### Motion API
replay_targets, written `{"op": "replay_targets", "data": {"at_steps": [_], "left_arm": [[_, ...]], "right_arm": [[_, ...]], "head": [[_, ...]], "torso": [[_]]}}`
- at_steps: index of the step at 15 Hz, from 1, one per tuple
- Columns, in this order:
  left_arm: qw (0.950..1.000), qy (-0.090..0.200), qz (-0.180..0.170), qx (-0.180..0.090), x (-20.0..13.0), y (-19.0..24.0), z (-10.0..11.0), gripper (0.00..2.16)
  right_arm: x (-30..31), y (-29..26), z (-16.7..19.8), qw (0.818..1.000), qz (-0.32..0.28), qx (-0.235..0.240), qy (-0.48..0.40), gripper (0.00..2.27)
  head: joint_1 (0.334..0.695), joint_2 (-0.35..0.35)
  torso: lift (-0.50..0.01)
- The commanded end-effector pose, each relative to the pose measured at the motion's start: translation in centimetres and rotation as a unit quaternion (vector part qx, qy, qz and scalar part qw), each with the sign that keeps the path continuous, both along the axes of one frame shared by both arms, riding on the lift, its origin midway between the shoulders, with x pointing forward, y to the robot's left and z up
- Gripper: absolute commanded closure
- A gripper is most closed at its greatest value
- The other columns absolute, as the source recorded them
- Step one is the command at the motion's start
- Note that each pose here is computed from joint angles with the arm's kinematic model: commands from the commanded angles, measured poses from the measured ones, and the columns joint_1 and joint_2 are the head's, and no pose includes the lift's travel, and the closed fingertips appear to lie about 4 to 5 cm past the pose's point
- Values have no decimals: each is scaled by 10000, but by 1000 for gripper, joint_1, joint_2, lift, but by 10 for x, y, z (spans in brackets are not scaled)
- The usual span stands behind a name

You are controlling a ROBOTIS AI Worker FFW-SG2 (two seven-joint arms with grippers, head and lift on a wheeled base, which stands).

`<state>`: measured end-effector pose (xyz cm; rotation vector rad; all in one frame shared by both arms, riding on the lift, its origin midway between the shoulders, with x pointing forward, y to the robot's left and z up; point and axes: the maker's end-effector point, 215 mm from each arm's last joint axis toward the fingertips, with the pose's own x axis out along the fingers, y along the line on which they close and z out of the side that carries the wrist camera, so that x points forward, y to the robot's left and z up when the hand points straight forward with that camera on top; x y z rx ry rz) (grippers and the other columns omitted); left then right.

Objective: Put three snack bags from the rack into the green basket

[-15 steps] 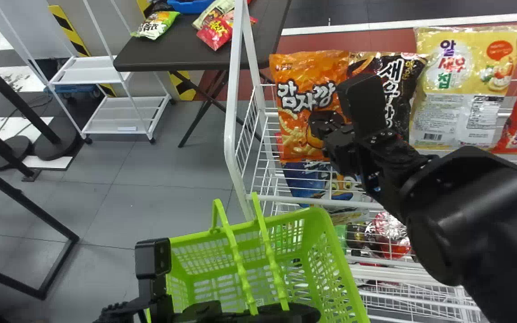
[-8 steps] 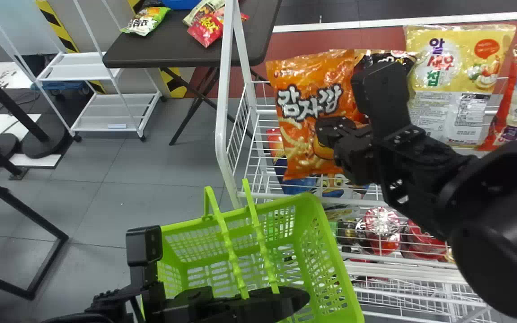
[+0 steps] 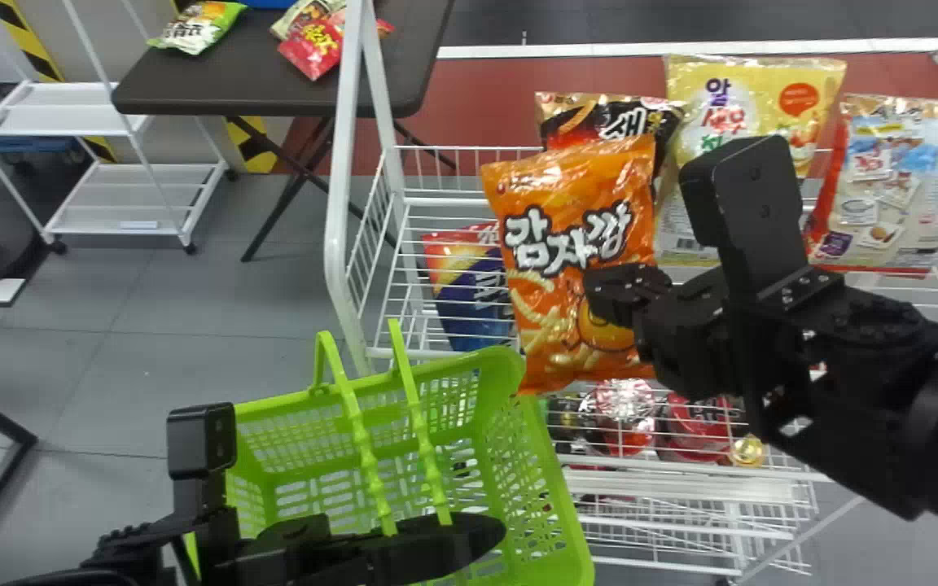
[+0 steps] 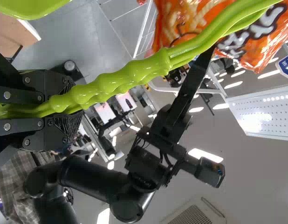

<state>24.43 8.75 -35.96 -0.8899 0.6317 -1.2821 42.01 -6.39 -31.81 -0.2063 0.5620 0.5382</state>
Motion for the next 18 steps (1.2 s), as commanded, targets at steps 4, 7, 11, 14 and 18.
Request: {"op": "replay_targets", "data": {"at_steps": [4,7,11,14,18], "left_arm": [[9998,-46,-158,-96,2,-11,4,2145],[9998,-29,-177,-105,1,-14,4,2145],[9996,53,-246,-148,-1,-19,5,2145],[9994,84,-288,-168,-2,-22,7,2145],[9993,120,-302,-180,-3,-22,9,2145]], "right_arm": [[-57,20,-28,9952,488,168,837,2250],[-86,31,-45,9897,697,160,1238,2253],[-114,56,-66,9832,912,244,1561,2253],[-112,80,-85,9803,954,463,1666,2253],[-111,84,-108,9775,929,477,1835,2034]], "head": [[695,45],[695,62],[695,100],[695,144],[695,183]], "torso": [[0],[0],[0],[0],[0]]}}
